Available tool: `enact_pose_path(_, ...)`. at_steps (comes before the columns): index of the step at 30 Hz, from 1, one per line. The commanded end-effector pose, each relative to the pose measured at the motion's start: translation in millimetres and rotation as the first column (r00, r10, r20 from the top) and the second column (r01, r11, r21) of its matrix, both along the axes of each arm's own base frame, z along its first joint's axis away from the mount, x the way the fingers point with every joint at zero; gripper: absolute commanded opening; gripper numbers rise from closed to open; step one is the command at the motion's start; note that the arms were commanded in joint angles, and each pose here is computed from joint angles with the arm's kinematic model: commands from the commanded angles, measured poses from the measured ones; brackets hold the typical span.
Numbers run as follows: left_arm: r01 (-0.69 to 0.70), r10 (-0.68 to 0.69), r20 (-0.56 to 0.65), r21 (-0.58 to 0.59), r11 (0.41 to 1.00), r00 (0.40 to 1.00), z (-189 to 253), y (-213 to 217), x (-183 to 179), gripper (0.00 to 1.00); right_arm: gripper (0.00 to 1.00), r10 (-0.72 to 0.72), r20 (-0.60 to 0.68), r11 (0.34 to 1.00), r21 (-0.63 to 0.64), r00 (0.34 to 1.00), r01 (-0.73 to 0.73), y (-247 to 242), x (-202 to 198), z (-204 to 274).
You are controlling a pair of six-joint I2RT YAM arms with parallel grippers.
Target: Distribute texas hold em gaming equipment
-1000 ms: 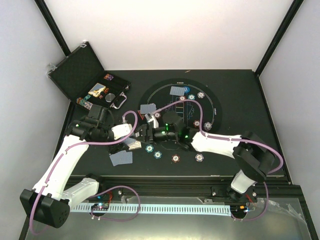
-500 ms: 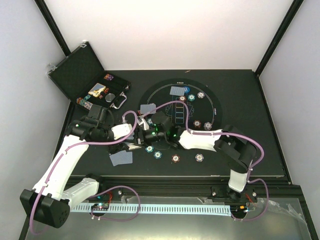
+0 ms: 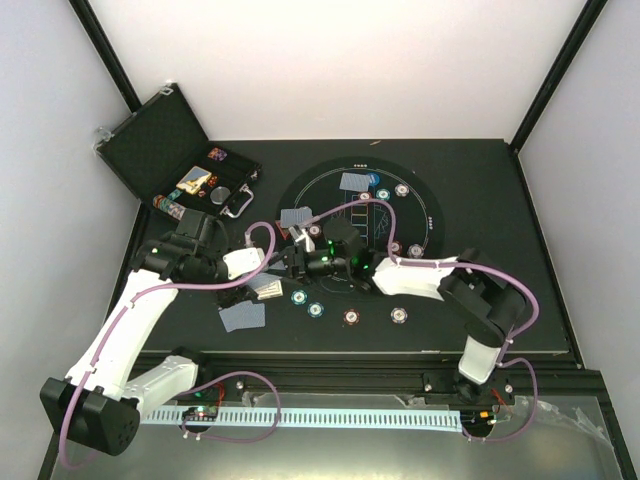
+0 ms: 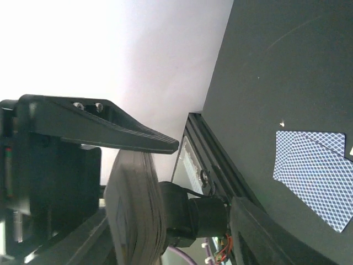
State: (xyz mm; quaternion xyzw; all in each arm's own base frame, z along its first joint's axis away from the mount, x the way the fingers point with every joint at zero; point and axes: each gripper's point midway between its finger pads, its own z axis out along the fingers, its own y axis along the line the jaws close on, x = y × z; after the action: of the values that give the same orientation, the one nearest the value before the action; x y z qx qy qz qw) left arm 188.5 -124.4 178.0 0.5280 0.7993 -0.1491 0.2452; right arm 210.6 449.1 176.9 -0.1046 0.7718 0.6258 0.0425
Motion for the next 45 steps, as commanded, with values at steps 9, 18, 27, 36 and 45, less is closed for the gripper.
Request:
enact_pose_path(9, 0.003, -0.002, 0.036, -0.022, 1.000, 0.999, 11.3, -2.1, 3.0, 0.02, 0.14, -0.091, 0.028, 0.996, -0.002, 0.995, 0.092, -28.6, 10.8, 23.4)
enact_pose_path(18, 0.000, 0.001, 0.033, -0.021, 1.000, 0.999, 9.7, -2.3, 4.1, 0.02, 0.01, -0.167, 0.058, 0.986, 0.001, 0.984, 0.167, -63.5, 31.9, 41.0)
enact_pose_path(27, -0.002, 0.003, 0.032, -0.012, 1.000, 0.999, 8.2, -1.1, 4.8, 0.01, 0.01, -0.310, 0.092, 0.943, -0.094, 0.946, 0.318, -125.9, 121.2, 17.1)
enact_pose_path(36, -0.009, 0.009, 0.018, -0.004, 1.000, 1.000, 6.6, -0.4, 6.5, 0.02, 0.01, -0.453, 0.067, 0.838, -0.309, 0.889, 0.450, -188.5, 284.0, -62.5)
enact_pose_path(45, -0.019, 0.019, -0.004, 0.001, 1.000, 1.000, 4.2, 0.6, 4.5, 0.02, 0.03, -0.575, -0.006, 0.783, -0.295, 0.818, 0.548, -216.2, 392.9, -105.7)
